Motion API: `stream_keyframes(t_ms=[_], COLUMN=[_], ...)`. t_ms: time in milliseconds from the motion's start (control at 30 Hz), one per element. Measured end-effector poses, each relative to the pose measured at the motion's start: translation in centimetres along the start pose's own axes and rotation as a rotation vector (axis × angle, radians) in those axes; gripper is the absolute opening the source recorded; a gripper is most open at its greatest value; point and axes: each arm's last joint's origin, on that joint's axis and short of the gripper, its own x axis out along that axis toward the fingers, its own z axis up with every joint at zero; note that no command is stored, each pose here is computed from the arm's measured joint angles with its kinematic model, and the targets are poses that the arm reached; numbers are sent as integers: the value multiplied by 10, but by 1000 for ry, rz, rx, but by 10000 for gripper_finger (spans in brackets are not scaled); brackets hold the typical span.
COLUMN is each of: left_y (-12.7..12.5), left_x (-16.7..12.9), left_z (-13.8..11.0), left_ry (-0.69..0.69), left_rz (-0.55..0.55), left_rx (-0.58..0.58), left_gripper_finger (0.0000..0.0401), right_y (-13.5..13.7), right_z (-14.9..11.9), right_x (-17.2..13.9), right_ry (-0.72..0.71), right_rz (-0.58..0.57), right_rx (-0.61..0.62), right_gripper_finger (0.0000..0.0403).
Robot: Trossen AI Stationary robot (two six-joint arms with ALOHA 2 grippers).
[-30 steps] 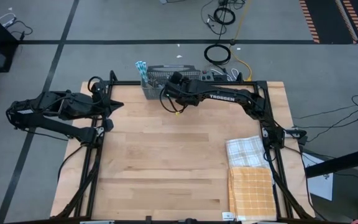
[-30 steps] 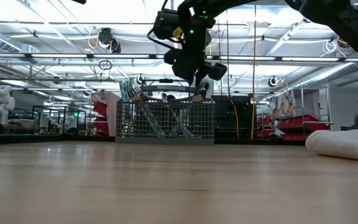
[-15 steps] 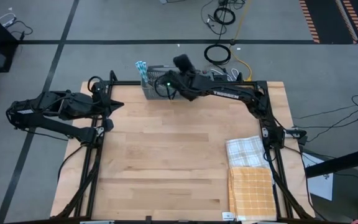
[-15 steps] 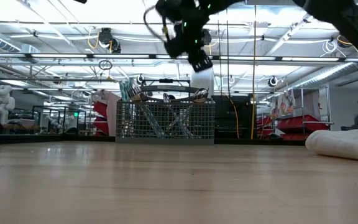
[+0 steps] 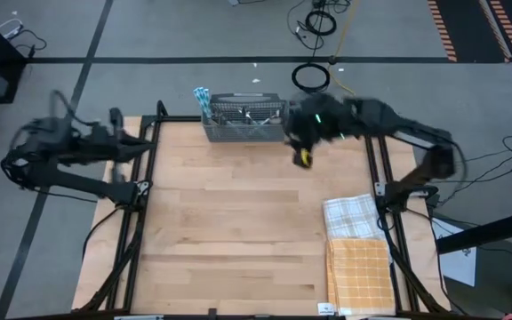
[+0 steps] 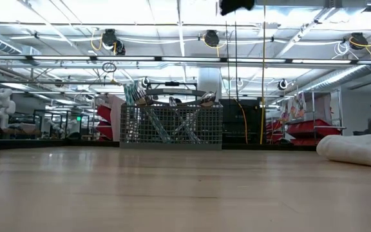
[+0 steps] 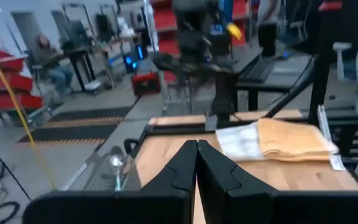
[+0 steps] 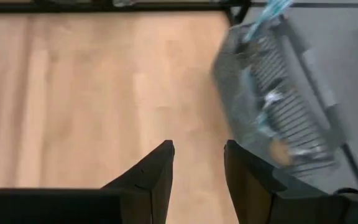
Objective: Sort silverware
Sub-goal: Return to Home Position
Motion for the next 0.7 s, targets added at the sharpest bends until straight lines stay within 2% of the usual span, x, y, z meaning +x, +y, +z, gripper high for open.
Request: stream_keyframes(t_ms=[67, 167, 333, 533, 700], left_y=[4, 10, 16, 15, 14], left_x=[-19, -44, -73, -79, -72], left_z=[-3, -7, -12, -31, -56], left_ry=[-35, -110, -213, -205, -164], left_rz=[4, 16, 27, 39, 169], left_rx=[-24, -66, -125, -145, -185], left_gripper_finger=[17, 17, 17, 17, 17], right_y=[14, 31, 45, 46, 45], right_z=[-24, -63, -135, -200, -228], right_x=[-5, -14, -17, -21, -24], right_ry=[-51, -210, -404, -619, -796], right_rz=[30, 65, 98, 165, 186], right_rx=[25, 94, 280, 446, 455], right_gripper_finger=[130, 130, 130, 130, 130])
